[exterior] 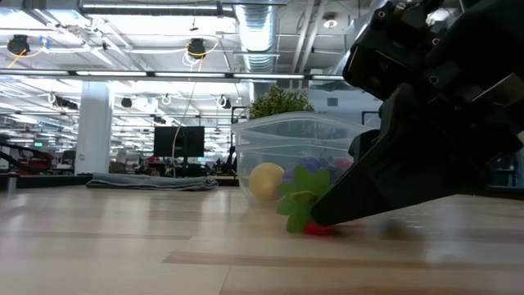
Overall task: Pick and placing Produce into tupperware
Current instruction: Put the red strawberry into the transparent bin
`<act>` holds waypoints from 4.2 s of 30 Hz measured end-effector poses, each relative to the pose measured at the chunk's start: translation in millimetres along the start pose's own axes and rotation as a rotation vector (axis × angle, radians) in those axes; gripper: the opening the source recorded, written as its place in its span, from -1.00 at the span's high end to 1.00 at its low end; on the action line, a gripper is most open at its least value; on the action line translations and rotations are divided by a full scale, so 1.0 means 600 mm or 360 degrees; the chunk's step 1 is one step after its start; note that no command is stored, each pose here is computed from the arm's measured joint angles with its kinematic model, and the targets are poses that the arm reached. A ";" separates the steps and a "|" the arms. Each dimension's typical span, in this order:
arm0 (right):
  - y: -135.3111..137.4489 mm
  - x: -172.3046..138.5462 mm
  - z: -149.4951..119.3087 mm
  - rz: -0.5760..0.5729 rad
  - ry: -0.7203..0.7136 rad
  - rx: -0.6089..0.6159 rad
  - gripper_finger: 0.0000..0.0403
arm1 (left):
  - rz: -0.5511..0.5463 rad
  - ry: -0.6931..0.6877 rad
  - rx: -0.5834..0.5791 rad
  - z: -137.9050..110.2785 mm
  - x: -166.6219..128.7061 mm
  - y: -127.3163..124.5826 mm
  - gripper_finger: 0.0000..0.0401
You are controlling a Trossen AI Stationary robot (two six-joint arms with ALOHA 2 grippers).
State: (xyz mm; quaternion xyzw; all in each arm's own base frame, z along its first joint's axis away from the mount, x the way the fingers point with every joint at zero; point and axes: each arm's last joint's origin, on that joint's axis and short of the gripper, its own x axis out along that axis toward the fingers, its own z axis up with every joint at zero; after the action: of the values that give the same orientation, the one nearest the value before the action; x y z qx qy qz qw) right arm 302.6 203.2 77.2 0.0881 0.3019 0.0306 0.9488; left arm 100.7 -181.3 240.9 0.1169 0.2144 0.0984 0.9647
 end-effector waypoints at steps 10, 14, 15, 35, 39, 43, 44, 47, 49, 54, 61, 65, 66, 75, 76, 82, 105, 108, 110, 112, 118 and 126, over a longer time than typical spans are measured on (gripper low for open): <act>0.015 -0.005 -0.002 0.0099 -0.0008 -0.0004 0.07 | 0.0000 -0.0001 -0.0002 0.000 0.000 0.000 -0.10; 0.021 -0.007 -0.003 0.0132 -0.0014 -0.0005 0.04 | 0.0000 -0.0001 -0.0002 0.000 0.000 0.000 -0.10; 0.022 -0.008 -0.004 0.0137 -0.0014 -0.0007 0.04 | 0.0000 -0.0001 -0.0002 0.000 0.000 0.000 -0.10; 0.039 -0.015 0.004 0.0251 -0.0122 -0.0042 0.07 | -0.0003 -0.0005 -0.0019 0.001 0.000 -0.001 -0.10; 0.042 -0.016 0.004 0.0258 -0.0124 -0.0044 0.06 | -0.0004 -0.0005 -0.0020 0.001 0.000 -0.001 -0.10; 0.045 -0.018 0.006 0.0278 -0.0150 -0.0034 0.05 | -0.0004 -0.0005 -0.0021 0.001 0.000 -0.001 -0.10; 0.046 -0.019 0.007 0.0281 -0.0152 -0.0035 0.05 | -0.0004 -0.0005 -0.0022 0.001 0.000 -0.001 -0.10; 0.052 -0.027 0.015 0.0302 -0.0176 -0.0039 0.06 | -0.0006 -0.0006 -0.0027 0.001 0.000 -0.001 -0.10; 0.056 -0.035 0.021 0.0316 -0.0187 -0.0069 0.07 | -0.0008 -0.0008 -0.0031 0.002 0.000 -0.002 -0.10; 0.072 -0.066 0.047 0.0378 -0.0283 -0.0157 0.06 | -0.0010 -0.0009 -0.0037 0.002 0.000 -0.002 -0.10; 0.073 -0.116 0.087 0.0303 -0.0310 -0.0291 0.07 | -0.0012 -0.0011 -0.0029 0.002 0.000 -0.003 -0.10; 0.063 -0.146 0.106 0.0178 -0.0287 -0.0328 0.08 | -0.0012 -0.0011 -0.0029 0.002 0.000 -0.003 -0.10; 0.060 -0.152 0.110 0.0147 -0.0280 -0.0335 0.07 | -0.0012 -0.0011 -0.0028 0.002 0.000 -0.003 -0.10; 0.031 -0.196 0.131 -0.0116 -0.0227 -0.0389 0.07 | -0.0012 -0.0011 -0.0001 0.002 0.000 -0.003 -0.10; 0.027 -0.198 0.133 -0.0144 -0.0224 -0.0391 0.07 | -0.0012 -0.0011 0.0003 0.002 0.000 -0.003 -0.10; -0.004 -0.191 0.148 -0.0267 -0.0192 -0.0365 0.04 | -0.0012 -0.0011 0.0004 0.002 0.000 -0.003 -0.10; -0.114 -0.159 0.165 -0.0622 0.0022 -0.0360 0.03 | -0.0011 -0.0011 0.0018 0.002 0.000 -0.003 -0.10; -0.121 -0.158 0.165 -0.0641 0.0044 -0.0356 0.05 | -0.0011 -0.0011 0.0018 0.002 0.000 -0.003 -0.10; -0.124 -0.157 0.166 -0.0648 0.0045 -0.0351 0.06 | -0.0011 -0.0011 0.0018 0.002 0.000 -0.003 -0.10; -0.125 -0.157 0.167 -0.0652 0.0045 -0.0348 0.05 | -0.0011 -0.0011 0.0018 0.002 0.000 -0.003 -0.10; -0.126 -0.157 0.167 -0.0655 0.0047 -0.0346 0.01 | -0.0011 -0.0011 0.0018 0.002 0.000 -0.003 -0.10; -0.127 -0.157 0.165 -0.0660 0.0066 -0.0354 0.04 | -0.0011 -0.0011 0.0018 0.002 0.000 -0.003 -0.10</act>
State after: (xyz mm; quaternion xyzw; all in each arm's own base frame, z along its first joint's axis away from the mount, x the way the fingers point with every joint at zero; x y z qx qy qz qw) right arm 283.4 103.0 196.2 -0.0815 0.3277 -0.1302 0.9322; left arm 101.4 -183.0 241.6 0.1220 0.2121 0.0934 0.9651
